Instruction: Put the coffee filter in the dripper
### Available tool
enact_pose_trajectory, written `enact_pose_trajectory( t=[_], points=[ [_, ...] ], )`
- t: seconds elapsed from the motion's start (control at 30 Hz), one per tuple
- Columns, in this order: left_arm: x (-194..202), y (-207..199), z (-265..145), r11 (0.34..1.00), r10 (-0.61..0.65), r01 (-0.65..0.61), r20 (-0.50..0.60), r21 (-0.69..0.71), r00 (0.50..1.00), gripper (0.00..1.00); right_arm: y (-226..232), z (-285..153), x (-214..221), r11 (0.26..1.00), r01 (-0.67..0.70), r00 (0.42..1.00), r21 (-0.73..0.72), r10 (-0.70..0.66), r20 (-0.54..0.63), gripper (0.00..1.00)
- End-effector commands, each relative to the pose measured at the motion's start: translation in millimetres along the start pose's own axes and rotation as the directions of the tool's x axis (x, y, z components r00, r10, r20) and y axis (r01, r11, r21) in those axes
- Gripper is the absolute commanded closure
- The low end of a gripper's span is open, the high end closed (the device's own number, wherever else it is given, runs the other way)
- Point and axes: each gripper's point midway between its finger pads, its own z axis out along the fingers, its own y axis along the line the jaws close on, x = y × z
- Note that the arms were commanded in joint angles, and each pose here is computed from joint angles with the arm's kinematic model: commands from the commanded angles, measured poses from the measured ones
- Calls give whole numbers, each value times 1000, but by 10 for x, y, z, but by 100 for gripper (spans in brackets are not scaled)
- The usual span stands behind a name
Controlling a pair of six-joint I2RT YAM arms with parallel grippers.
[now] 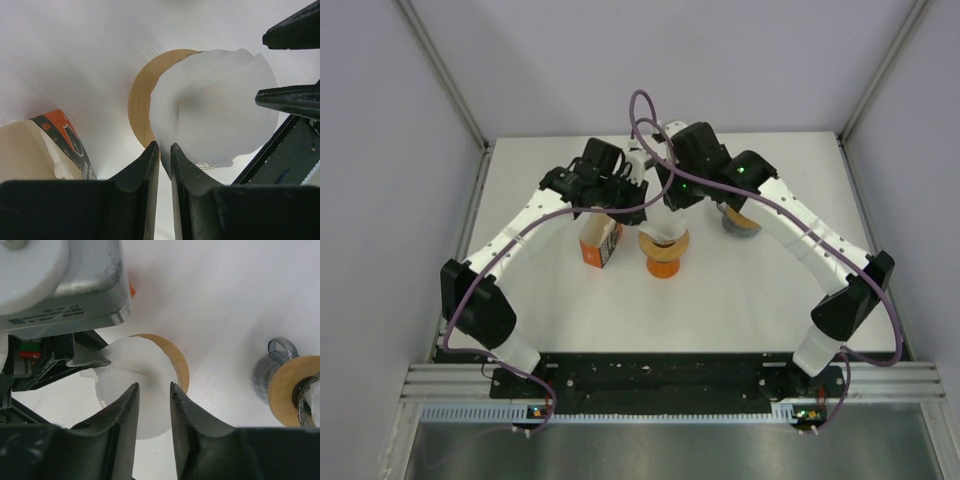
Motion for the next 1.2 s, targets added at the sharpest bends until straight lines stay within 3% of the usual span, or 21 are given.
enact_pose_trajectory(
  t=[0.0,0.07,0.13,0.3,0.63,0.87,1.17],
  points=[
    [89,13,-38,1000,-13,13,-35,-5,999,79,144,-274,-417,995,11,979,-95,9,203,80],
    [76,15,-54,1000,-12,11,-30,-9,999,79,192,-250,-346,992,1,980,-124,24,196,93],
    [65,32,-51,1000,-11,10,-29,-19,1000,79,159,-190,-239,992,-27,984,-123,48,171,100],
    [84,11,-34,1000,-25,25,-44,-2,999,79,184,-12,-1,963,-133,984,-234,157,89,100],
    [57,-64,-21,997,-68,69,-35,32,997,78,408,345,404,922,-202,979,-331,190,-69,100],
    [-46,-56,-25,983,-173,174,-22,61,985,75,305,522,604,938,-238,970,-251,216,-110,100],
    [-216,-91,-173,966,-230,228,0,119,973,62,236,743,794,959,-232,964,-161,205,-173,100]
  ],
)
